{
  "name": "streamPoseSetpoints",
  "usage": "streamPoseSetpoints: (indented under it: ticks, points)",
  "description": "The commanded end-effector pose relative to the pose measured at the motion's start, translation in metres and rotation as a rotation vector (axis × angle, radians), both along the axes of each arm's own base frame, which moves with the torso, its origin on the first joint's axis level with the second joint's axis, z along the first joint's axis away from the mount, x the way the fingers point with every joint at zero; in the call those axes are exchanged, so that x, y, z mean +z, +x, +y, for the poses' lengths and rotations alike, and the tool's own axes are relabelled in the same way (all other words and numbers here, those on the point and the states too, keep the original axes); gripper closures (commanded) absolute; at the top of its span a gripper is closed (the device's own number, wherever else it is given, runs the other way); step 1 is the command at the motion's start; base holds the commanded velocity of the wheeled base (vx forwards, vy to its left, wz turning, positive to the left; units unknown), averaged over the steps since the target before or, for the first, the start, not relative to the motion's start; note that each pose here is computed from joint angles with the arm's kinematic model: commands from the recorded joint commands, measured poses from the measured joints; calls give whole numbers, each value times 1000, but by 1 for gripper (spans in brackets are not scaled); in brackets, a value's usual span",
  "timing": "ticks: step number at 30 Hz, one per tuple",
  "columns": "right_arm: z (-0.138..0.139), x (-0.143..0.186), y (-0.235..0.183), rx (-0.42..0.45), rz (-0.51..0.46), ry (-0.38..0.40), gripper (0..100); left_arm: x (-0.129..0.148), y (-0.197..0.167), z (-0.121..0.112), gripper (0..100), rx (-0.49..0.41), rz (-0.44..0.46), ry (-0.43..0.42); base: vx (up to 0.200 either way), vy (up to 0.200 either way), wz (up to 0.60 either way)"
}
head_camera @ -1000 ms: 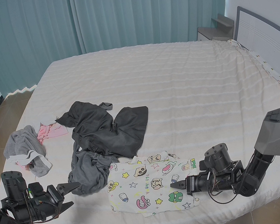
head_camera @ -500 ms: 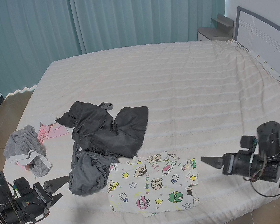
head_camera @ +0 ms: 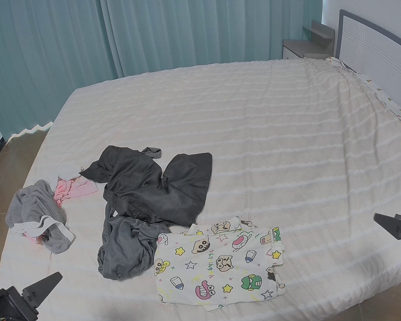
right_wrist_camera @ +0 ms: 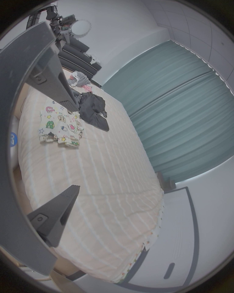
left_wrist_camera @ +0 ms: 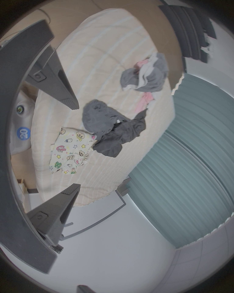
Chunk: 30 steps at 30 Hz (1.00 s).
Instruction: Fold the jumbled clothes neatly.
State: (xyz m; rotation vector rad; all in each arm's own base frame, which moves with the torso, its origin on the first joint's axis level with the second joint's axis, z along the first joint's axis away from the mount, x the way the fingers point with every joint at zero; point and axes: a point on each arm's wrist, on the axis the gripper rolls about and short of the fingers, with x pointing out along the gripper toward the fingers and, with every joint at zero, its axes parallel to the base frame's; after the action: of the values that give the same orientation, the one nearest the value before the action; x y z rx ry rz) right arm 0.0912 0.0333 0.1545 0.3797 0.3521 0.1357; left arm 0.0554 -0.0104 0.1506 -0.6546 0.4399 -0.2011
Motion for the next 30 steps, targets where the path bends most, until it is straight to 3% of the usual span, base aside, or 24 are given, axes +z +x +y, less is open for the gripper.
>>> streamPoseSetpoints:
  ticks: [1,6,8,9,15,17,19,25,27,28,30]
  points:
    - [-41,-22,-112,-282,-264,-73,0,13,-120,11,0,195,-401,252,0,0,0]
    - [-36,-39,-123,-246,-342,-142,0,-6,-112,9,0,319,-308,336,0,0,0]
    - [-36,-41,-124,-243,-348,-148,0,-8,-111,9,0,330,-297,350,0,0,0]
    - [-34,-51,-127,-198,-375,-170,0,-19,-105,10,0,348,-263,405,0,0,0]
    - [-33,-73,-116,-150,-357,-262,0,-45,-83,11,0,342,-340,496,0,0,0]
    - [-33,-72,-114,-144,-412,-272,0,-63,-74,12,0,338,-361,555,0,0,0]
    - [-32,-71,-114,-127,-429,-285,0,-67,-72,12,0,336,-376,604,0,0,0]
    - [-32,-71,-114,-85,-443,-403,0,-70,-73,12,0,310,-352,630,0,0,0]
    - [-32,-71,-114,-85,-443,-403,0,-70,-73,12,0,310,-352,630,0,0,0]
    - [-32,-71,-114,-63,-454,-488,0,-69,-73,11,0,279,-367,684,0,0,0]
    - [-32,-71,-114,-58,-455,-500,0,-69,-73,11,0,272,-370,687,0,0,0]
